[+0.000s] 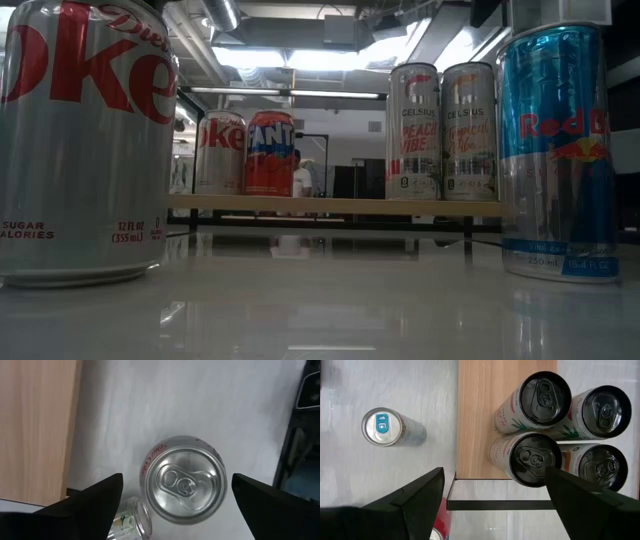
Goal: Place canned beverage on shelf
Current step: Put the left silver-red soda can on the shelf aligned with the other silver-red soda can
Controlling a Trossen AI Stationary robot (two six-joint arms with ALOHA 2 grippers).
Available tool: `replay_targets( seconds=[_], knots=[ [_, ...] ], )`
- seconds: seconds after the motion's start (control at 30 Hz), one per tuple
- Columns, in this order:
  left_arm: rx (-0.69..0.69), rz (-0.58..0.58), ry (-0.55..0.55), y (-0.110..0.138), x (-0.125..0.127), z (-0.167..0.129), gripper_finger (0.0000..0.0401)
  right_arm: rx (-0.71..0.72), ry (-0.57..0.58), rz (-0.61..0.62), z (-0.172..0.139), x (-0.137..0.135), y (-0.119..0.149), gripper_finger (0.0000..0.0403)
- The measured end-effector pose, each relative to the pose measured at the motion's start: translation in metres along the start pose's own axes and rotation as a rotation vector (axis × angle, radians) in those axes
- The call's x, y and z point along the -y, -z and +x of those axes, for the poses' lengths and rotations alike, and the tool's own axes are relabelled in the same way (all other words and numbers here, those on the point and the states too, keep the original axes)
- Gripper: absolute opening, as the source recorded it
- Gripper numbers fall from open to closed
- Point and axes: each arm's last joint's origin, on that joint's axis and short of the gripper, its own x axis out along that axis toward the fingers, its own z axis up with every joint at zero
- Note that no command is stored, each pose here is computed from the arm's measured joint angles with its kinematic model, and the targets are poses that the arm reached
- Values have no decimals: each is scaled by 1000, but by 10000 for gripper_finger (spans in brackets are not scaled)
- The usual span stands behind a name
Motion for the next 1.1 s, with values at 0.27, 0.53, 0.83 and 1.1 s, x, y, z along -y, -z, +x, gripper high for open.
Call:
replay_targets(
  seconds=[0.27, 0.53, 0.83, 1.1],
  knots=[
    [-43, 10, -28, 1, 4, 17, 367, 6, -2, 0, 0, 0, -1, 341],
    [-54, 7, -23, 0, 5, 21, 367, 6, -3, 1, 0, 0, -1, 341],
    [-47, 6, -15, 1, 7, 21, 367, 7, -2, 1, 0, 0, -1, 341],
    [-18, 0, 10, -2, 10, 21, 367, 7, -1, 1, 0, 0, -1, 341]
  ],
)
